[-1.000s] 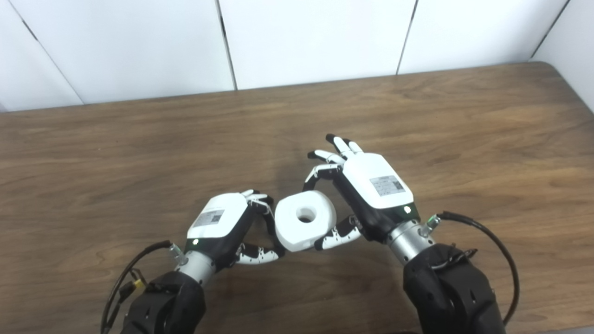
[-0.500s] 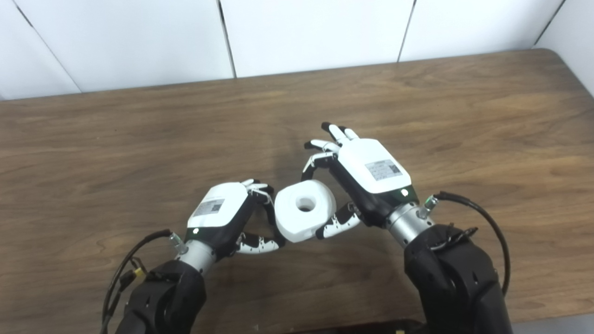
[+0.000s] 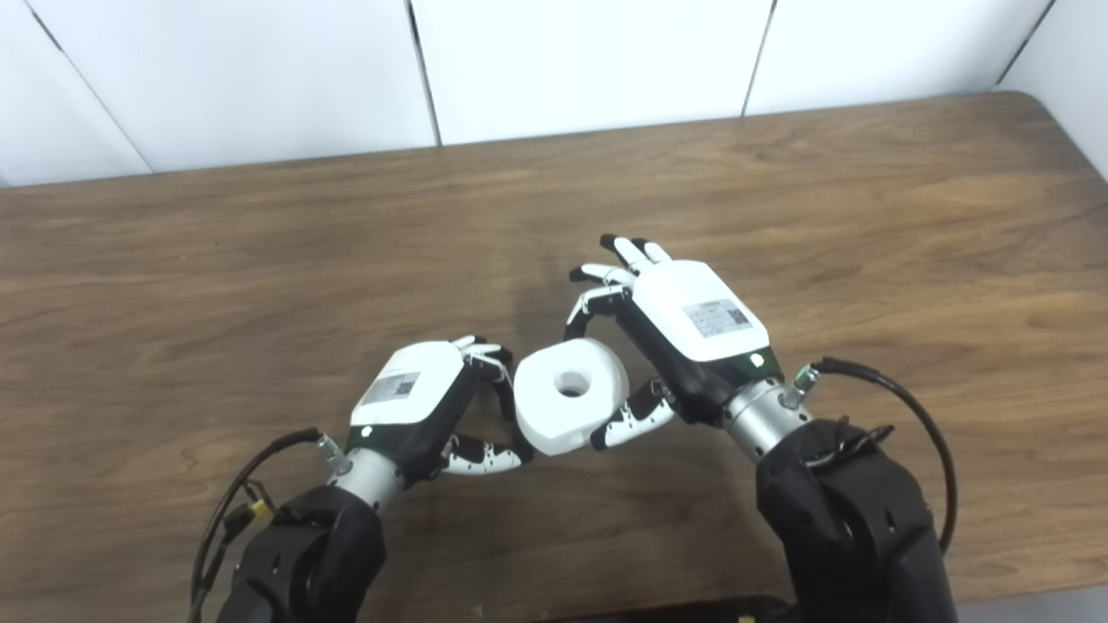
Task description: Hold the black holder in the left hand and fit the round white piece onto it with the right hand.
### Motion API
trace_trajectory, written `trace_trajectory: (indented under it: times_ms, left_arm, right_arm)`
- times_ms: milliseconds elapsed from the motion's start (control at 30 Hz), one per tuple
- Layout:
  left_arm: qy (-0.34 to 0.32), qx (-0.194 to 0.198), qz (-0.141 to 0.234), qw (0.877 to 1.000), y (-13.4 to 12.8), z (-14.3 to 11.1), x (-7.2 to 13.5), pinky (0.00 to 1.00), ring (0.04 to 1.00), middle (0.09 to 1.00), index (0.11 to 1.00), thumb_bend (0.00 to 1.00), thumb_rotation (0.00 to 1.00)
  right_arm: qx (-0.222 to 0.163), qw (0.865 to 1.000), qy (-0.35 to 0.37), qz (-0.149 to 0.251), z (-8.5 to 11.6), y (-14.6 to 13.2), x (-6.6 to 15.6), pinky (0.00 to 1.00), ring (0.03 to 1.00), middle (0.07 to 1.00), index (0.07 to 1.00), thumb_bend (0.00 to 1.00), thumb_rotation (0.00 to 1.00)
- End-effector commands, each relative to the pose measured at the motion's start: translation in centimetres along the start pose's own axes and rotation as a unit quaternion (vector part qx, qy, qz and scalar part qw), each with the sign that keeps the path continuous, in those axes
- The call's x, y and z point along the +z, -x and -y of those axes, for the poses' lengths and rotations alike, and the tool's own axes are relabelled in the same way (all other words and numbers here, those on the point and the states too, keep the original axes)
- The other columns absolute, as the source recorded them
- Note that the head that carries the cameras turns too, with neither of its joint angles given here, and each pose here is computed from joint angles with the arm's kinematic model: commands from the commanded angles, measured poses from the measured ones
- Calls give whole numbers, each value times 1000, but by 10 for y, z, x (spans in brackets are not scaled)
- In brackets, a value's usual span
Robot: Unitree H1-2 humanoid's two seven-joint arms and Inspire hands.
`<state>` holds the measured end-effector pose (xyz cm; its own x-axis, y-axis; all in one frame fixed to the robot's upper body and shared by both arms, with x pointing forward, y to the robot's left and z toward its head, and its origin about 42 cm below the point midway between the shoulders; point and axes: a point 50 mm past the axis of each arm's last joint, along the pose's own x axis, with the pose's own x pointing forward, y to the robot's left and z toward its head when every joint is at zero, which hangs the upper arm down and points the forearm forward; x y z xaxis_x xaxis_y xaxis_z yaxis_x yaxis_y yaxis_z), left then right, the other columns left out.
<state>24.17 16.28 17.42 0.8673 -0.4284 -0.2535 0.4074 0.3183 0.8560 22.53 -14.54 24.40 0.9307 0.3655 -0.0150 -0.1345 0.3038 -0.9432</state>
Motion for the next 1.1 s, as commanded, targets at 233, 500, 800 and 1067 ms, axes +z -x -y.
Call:
trace_trajectory:
  times_ms: [233,500,800,1067]
  left_arm:
    - [15,-47,-1,999,2,15,3,912,926,842,488,518,49]
    - [13,-50,-1,999,2,15,3,915,926,842,488,518,49]
    - [14,-53,-1,999,1,15,3,920,927,842,488,518,49]
    - [15,-51,-1,999,0,17,3,918,925,839,488,518,49]
  right_arm:
    - [27,1000,6,-4,-5,2,-3,1000,997,903,680,823,246]
    - [31,999,9,-7,-6,4,-3,1000,1000,937,764,875,319]
    - [36,999,10,-10,-6,4,-5,1000,1000,957,821,906,335]
    - [31,999,7,-10,-4,3,-6,1000,1000,956,835,919,355]
